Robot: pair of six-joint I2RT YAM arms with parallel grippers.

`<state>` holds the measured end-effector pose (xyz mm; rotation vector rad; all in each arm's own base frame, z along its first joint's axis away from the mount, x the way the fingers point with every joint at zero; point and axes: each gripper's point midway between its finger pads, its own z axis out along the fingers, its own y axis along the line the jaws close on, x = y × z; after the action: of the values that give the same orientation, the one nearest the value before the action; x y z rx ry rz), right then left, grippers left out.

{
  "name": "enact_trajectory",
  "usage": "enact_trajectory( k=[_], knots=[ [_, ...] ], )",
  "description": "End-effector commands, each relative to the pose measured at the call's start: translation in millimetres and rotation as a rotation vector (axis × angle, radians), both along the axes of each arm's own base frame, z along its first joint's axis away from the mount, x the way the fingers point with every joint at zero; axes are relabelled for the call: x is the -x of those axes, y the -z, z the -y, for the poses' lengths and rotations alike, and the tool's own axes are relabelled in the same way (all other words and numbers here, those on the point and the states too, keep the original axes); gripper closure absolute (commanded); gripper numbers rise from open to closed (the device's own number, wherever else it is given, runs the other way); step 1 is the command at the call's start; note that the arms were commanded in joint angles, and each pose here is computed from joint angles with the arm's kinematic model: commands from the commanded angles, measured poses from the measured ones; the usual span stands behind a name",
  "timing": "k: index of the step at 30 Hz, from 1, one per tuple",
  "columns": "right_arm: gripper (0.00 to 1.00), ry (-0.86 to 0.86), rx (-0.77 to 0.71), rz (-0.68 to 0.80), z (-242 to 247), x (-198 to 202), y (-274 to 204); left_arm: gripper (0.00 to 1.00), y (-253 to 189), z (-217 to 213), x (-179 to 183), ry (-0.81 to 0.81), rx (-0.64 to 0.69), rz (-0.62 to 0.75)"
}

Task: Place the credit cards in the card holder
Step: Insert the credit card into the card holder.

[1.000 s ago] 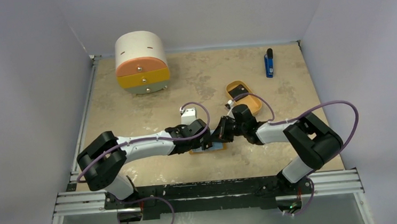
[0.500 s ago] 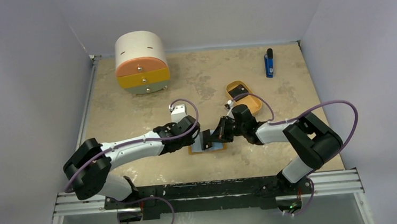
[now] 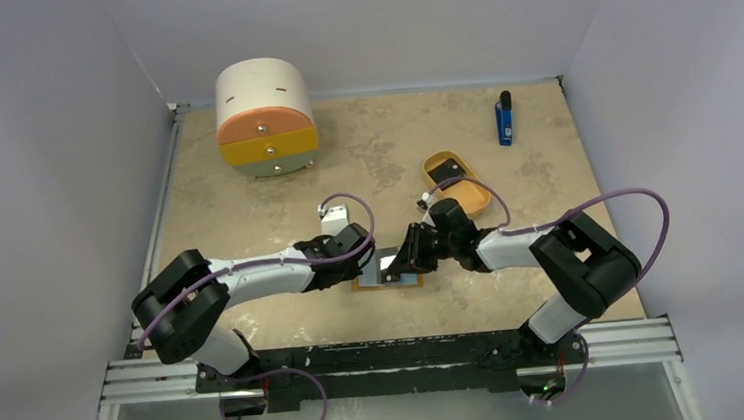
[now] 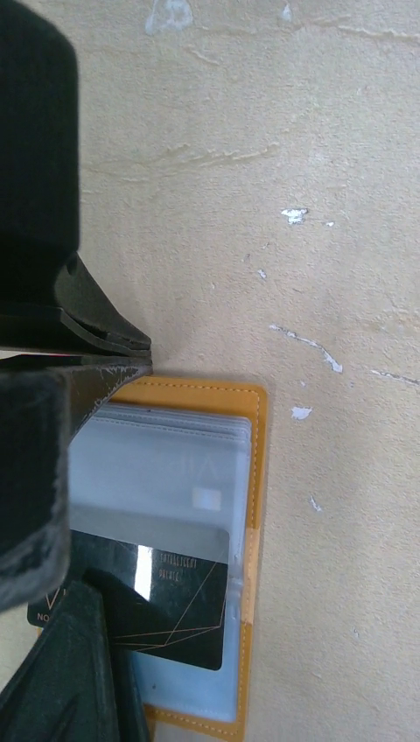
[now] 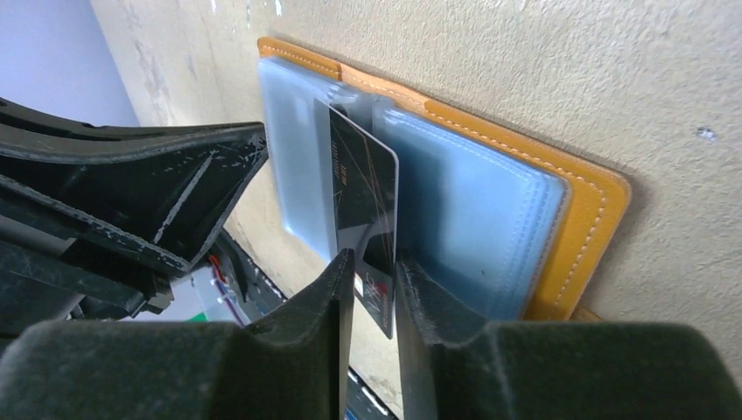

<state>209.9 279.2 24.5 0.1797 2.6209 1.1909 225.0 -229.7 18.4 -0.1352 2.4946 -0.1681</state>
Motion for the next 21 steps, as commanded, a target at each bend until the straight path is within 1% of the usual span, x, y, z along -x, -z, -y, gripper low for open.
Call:
enact_trajectory(
  k=[1,6,11,21],
  knots=[
    [0.72,-0.024,0.018,0.047,-5,-5,-10,1.0,1,8,-1,-0.003,0.051,0.005],
    [0.7,-0.034,0.022,0.052,-10,-5,-12,1.0,3,10,1,0.005,0.072,-0.005],
    [0.65,-0.048,0.023,0.061,-16,-3,-16,1.0,5,12,3,0.008,0.092,-0.011],
    [0.64,-0.083,0.021,0.062,-28,0,-18,1.0,6,17,7,0.016,0.129,-0.022]
  ],
)
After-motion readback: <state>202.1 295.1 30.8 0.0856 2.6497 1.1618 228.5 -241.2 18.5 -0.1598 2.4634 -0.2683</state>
